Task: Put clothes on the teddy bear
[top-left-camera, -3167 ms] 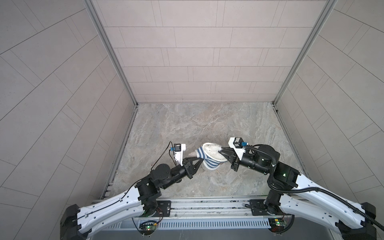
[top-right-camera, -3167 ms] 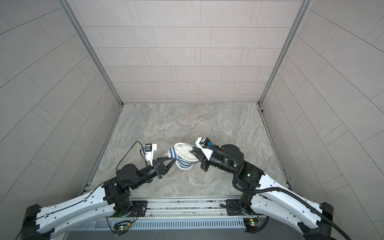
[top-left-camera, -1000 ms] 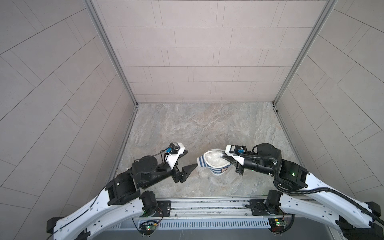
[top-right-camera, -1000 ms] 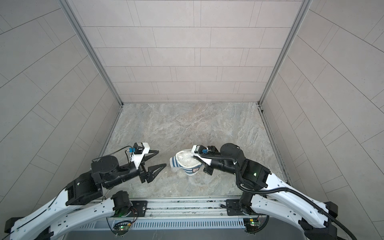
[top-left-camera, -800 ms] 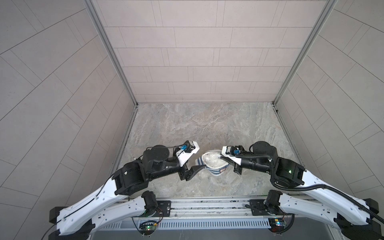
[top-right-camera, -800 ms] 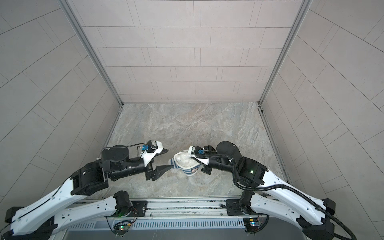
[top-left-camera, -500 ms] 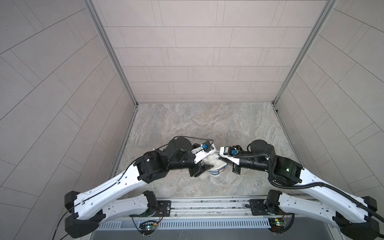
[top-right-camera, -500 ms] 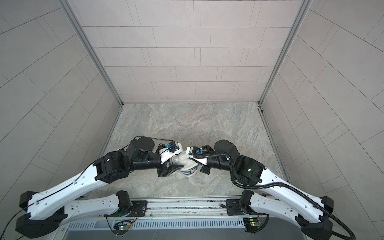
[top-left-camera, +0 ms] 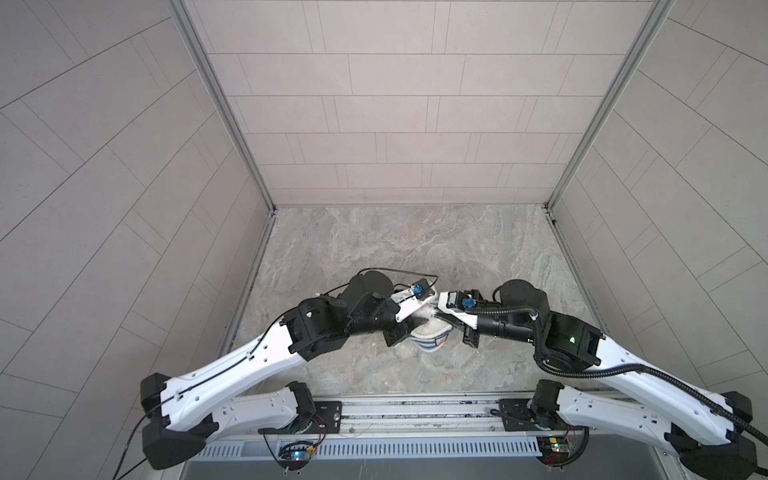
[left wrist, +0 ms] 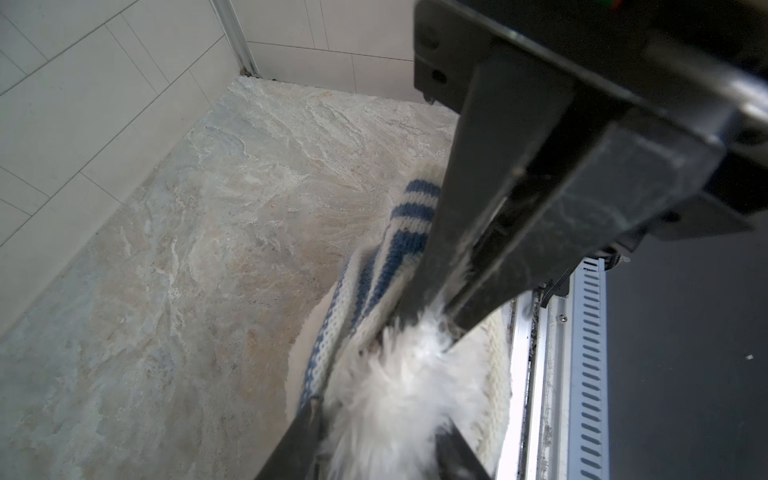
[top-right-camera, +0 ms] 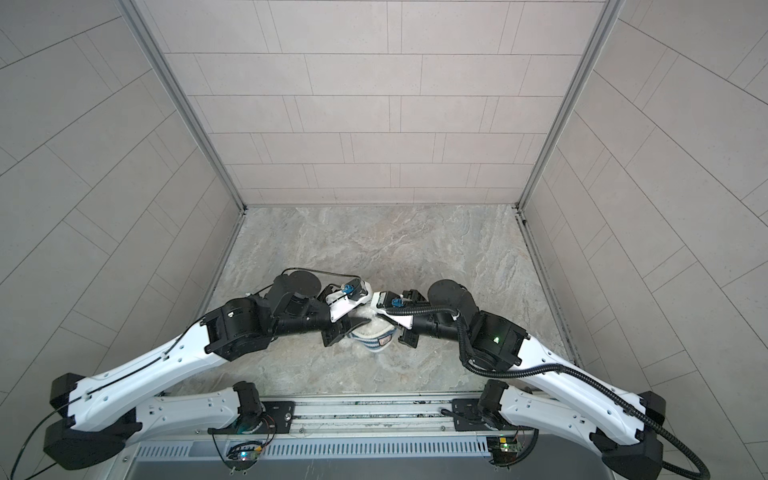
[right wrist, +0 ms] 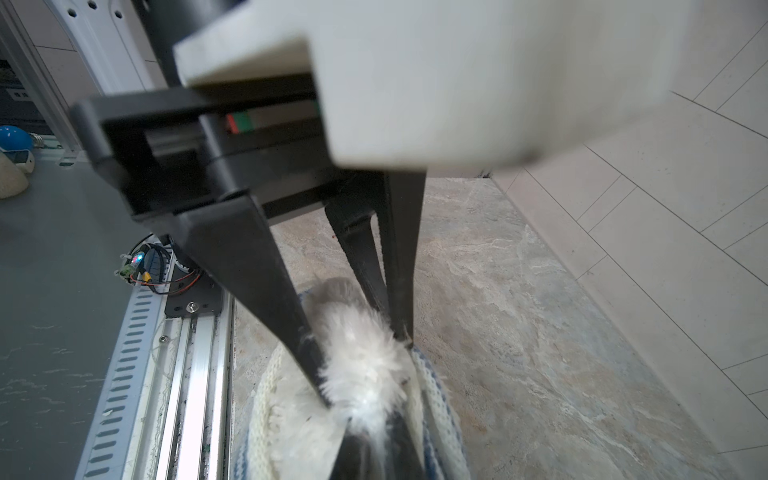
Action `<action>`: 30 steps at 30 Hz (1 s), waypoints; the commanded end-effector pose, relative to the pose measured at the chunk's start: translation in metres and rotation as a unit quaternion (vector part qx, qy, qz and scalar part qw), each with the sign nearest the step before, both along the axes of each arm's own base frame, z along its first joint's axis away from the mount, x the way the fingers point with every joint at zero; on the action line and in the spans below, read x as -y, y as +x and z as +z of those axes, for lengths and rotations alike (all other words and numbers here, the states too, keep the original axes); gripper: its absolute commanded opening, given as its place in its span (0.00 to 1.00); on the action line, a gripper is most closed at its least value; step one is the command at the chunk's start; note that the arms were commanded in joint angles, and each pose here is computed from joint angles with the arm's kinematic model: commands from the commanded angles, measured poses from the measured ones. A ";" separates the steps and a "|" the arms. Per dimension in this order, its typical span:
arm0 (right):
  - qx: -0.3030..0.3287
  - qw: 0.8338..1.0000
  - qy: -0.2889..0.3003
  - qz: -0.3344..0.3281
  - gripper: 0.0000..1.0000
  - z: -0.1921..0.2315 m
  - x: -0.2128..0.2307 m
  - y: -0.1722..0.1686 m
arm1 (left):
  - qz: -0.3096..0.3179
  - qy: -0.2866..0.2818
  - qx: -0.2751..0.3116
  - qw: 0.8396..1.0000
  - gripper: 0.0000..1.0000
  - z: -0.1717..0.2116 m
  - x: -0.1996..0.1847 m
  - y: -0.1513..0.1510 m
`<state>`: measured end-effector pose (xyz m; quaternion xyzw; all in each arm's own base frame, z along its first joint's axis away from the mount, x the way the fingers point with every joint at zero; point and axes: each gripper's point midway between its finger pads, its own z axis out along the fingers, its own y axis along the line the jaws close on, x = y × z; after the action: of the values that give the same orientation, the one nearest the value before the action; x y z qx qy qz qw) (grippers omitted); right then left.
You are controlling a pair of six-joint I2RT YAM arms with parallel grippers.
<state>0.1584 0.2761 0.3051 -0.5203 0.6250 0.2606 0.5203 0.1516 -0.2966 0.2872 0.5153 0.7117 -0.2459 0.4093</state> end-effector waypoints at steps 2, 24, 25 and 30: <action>0.029 0.998 0.051 -0.013 0.00 0.032 -0.002 0.003 | 0.019 -0.013 0.024 0.999 0.11 0.000 -0.003 0.006; -0.181 0.929 0.215 -0.239 0.63 -0.009 0.070 0.018 | 0.119 -0.172 0.061 0.976 0.00 0.021 -0.051 0.020; -0.204 0.922 0.232 -0.235 0.61 -0.010 0.068 0.017 | 0.119 -0.177 0.062 0.975 0.00 0.022 -0.052 0.020; -0.268 0.893 0.283 -0.227 0.56 -0.026 0.060 0.015 | 0.110 -0.189 0.059 0.974 0.00 0.021 -0.050 0.016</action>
<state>0.1709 0.2156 0.2769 -0.1775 0.7446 0.3766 0.5217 0.1686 -0.2436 0.2887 0.3769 0.7035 -0.2702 0.5385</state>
